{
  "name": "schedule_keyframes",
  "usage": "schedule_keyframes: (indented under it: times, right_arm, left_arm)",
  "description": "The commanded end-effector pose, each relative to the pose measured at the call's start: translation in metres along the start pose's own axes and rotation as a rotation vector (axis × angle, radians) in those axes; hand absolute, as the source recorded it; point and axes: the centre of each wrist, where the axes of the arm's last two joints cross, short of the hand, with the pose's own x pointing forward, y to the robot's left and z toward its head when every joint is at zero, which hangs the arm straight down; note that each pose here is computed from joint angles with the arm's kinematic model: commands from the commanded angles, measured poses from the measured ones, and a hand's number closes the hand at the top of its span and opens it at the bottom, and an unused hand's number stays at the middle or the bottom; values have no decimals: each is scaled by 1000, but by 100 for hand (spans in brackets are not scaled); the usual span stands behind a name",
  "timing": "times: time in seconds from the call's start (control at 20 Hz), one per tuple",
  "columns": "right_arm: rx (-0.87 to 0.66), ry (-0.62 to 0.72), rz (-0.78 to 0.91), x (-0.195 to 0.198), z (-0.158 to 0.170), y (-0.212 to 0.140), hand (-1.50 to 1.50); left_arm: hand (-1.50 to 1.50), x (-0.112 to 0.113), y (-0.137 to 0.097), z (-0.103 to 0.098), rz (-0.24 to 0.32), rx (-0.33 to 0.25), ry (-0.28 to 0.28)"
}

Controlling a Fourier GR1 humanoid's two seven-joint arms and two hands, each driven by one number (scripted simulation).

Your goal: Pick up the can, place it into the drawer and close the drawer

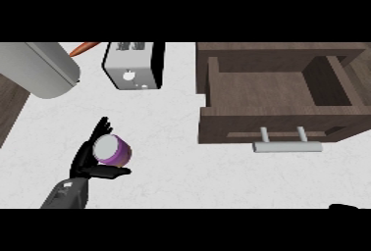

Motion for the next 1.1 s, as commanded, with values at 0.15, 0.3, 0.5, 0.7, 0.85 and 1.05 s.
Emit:
schedule_keyframes:
  times: [0.15,0.3,0.5,0.7,0.85,1.05]
  right_arm:
    - [6,-7,-2,11,12,0,-150]
    - [-23,-23,-2,12,2,0,-150]
    - [-24,-25,19,12,2,4,-150]
    - [-30,-30,27,19,8,10,-150]
    - [-31,-17,13,6,-4,0,-150]
    - [-11,-26,27,-3,0,2,-150]
  left_arm:
    - [150,11,-17,-28,39,-101,4]
    - [150,4,-12,-22,63,-138,-13]
    - [150,9,-31,-34,111,-144,-29]
    - [150,18,-34,-40,105,-154,-75]
    - [150,29,-65,-60,104,-7,-60]
    - [150,43,-71,-77,141,115,-86]
